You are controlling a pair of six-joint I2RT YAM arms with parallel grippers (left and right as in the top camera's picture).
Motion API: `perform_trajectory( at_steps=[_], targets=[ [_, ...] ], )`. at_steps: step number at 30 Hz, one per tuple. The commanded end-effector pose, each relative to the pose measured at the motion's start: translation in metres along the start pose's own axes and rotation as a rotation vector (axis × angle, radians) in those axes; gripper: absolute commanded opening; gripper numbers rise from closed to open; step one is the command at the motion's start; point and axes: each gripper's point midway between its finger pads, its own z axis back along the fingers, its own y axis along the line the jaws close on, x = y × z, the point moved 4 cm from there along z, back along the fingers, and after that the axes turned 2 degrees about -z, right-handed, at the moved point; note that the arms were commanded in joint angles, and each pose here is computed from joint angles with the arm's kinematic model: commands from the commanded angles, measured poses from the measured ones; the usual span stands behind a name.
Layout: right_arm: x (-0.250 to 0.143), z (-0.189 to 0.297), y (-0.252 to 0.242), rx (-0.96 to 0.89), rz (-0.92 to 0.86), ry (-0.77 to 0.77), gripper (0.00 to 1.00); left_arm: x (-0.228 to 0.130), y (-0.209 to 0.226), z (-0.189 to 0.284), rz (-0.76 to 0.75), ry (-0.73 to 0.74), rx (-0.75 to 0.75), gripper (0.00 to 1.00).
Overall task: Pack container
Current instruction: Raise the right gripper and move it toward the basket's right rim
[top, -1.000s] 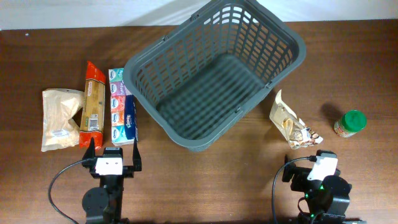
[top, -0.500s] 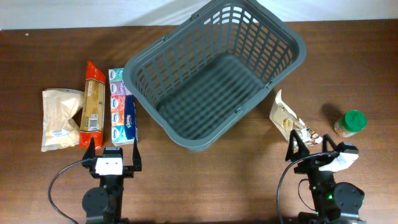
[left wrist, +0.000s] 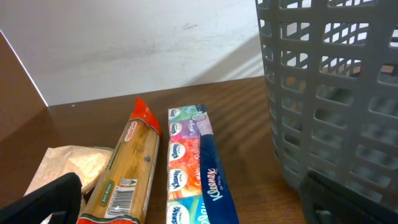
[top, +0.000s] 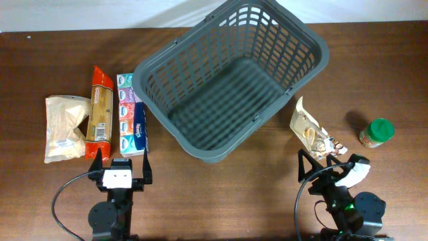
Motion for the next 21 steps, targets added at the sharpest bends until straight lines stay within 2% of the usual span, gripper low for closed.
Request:
perform_trajectory(
  at_steps=[1,7,14,16,18,19,21],
  targets=[
    [0.008,0.006,0.017,0.070,0.033,0.003,0.99,-0.001,0.000,0.000,-0.002,-0.004,0.005,0.99],
    [0.031,0.016,0.028,0.009,0.115,0.019,0.99,-0.001,0.000,0.000,-0.002,-0.003,0.005,0.99],
    [0.083,0.016,0.059,-0.095,0.235,0.240,0.99,0.008,-0.001,0.000,-0.004,-0.049,-0.009,0.99],
    [0.102,0.015,0.070,-0.110,0.258,0.295,0.99,0.009,-0.011,0.001,-0.005,-0.059,-0.085,0.99],
    [0.119,0.015,0.081,-0.121,0.279,0.344,0.98,0.013,-0.030,0.005,-0.004,-0.083,-0.233,0.99],
    [0.130,0.015,0.086,-0.136,0.289,0.369,0.99,0.016,-0.042,0.009,0.014,-0.093,-0.332,0.99],
    [0.150,0.018,0.092,-0.198,0.281,0.398,0.99,0.019,-0.055,0.017,0.096,-0.060,-0.440,0.99]
  ],
)
